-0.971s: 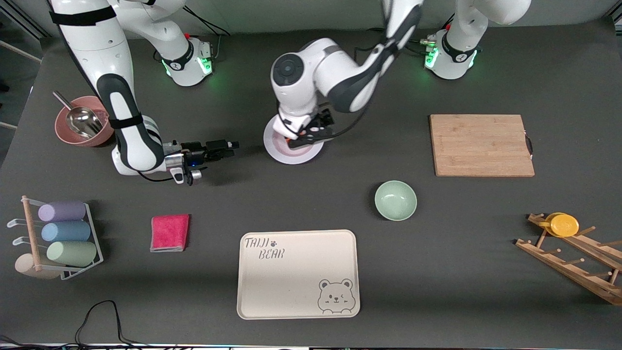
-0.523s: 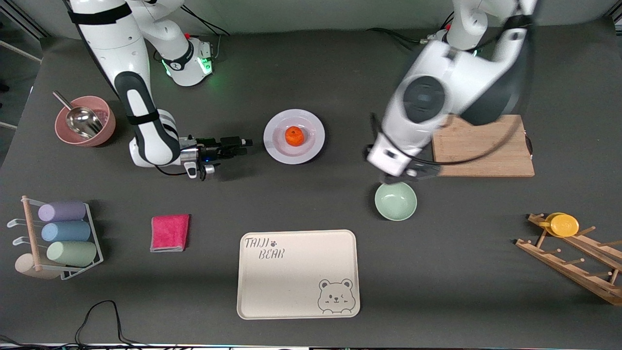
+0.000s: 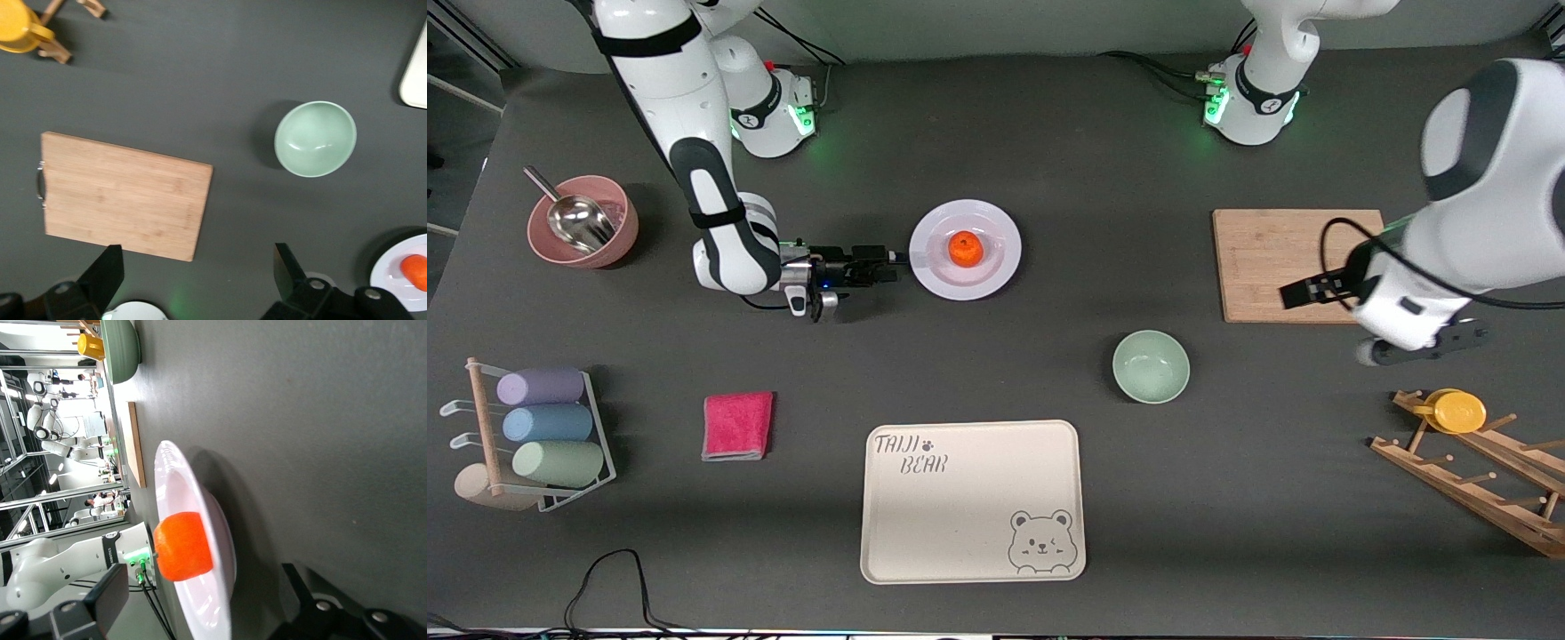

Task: Place orange and plate with both arms
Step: 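Withdraw the left gripper while the right gripper grasps the plate rim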

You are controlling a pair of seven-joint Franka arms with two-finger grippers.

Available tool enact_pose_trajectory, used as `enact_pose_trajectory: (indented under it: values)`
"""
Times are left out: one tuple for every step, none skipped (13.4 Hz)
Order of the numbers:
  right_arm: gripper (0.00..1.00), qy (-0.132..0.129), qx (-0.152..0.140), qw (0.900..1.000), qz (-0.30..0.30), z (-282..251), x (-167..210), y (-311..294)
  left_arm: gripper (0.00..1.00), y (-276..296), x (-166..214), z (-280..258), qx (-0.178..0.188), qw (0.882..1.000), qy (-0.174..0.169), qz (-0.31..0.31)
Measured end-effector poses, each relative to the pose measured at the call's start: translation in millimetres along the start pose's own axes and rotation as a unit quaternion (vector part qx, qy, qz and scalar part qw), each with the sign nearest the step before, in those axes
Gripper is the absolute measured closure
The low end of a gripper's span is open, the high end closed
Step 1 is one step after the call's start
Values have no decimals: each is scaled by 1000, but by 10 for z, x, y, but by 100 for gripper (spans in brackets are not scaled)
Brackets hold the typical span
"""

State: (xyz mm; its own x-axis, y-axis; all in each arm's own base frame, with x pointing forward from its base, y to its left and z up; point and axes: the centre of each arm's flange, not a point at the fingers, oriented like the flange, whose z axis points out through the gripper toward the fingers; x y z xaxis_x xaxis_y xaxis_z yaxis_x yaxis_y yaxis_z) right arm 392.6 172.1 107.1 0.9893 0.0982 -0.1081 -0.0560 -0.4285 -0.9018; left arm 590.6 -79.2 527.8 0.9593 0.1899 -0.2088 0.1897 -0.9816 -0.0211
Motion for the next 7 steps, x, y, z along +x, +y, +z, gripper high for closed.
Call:
enact_pose_trajectory:
  values:
    - [0,2,1,1000,0,17,0,-9,0,-201,8,-19,5,1000,1,12]
    - [0,2,1,1000,-1,26,-1,-12,0,-387,-6,-19,11,1000,1,24]
    - [3,2,0,1000,-1,32,-2,-12,0,-541,-50,-11,22,999,2,32]
    - [3,2,0,1000,-1,34,-3,-13,0,-635,-115,7,34,999,6,36]
    - [10,1,-1,1000,-1,37,-4,-9,0,-675,-204,35,45,998,15,40]
    - [21,1,-2,1000,-1,42,-8,-5,0,-686,-306,78,50,997,23,46]
    - [26,0,-2,1000,-1,50,-11,-1,0,-705,-407,118,54,997,29,54]
